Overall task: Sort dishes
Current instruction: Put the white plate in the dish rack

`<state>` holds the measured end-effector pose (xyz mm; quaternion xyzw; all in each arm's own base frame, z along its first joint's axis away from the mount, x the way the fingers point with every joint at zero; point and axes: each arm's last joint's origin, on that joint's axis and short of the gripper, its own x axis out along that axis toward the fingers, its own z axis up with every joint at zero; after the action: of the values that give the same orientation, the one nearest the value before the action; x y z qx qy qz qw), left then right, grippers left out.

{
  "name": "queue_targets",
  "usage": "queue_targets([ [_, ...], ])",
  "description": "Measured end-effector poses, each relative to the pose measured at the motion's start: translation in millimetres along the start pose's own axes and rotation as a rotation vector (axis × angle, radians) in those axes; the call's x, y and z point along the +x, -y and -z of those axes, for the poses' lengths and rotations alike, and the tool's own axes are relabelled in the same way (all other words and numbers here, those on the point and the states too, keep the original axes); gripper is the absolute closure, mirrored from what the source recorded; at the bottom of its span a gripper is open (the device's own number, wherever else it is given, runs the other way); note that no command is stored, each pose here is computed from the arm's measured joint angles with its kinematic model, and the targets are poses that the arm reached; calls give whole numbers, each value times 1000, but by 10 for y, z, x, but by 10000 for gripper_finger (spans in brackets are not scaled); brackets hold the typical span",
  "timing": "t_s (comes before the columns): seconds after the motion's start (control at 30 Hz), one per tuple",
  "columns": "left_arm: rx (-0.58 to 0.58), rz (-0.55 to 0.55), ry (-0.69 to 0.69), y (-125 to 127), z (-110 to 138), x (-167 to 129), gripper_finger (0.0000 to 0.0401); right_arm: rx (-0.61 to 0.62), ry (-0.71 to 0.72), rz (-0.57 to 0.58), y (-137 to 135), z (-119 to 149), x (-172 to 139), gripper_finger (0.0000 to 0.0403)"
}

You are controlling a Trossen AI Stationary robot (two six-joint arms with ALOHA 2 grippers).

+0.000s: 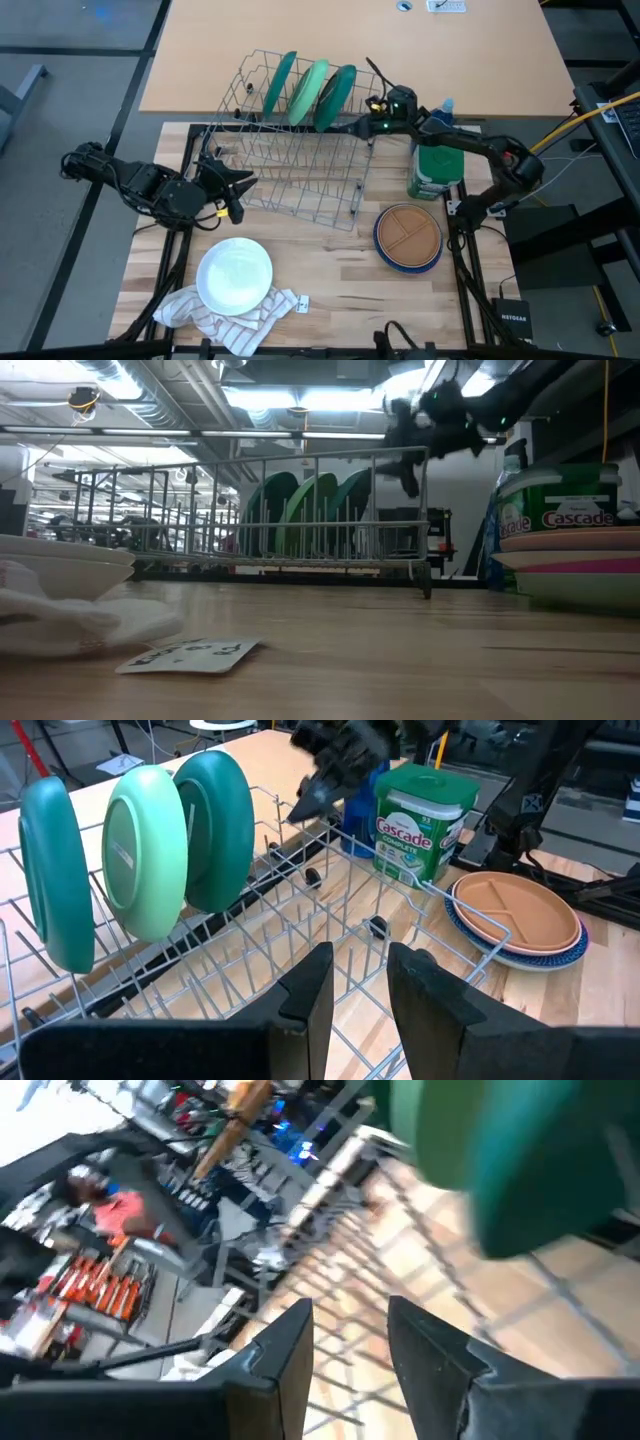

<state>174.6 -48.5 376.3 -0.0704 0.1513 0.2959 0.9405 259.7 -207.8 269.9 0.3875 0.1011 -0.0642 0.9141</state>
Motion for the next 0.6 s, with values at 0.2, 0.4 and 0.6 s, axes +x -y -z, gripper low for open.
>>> queue_targets([
  [0.2,21,0,-1,4,2,4,313,-202,-10,-97,-551,107,-44,270],
  [0.4,65,37,-62,57,63,45,313,-390,-87,-235,-984,398,101,270],
  [0.6,67,207,-233,241,193,148,313,-425,-213,-346,-1304,743,219,270],
])
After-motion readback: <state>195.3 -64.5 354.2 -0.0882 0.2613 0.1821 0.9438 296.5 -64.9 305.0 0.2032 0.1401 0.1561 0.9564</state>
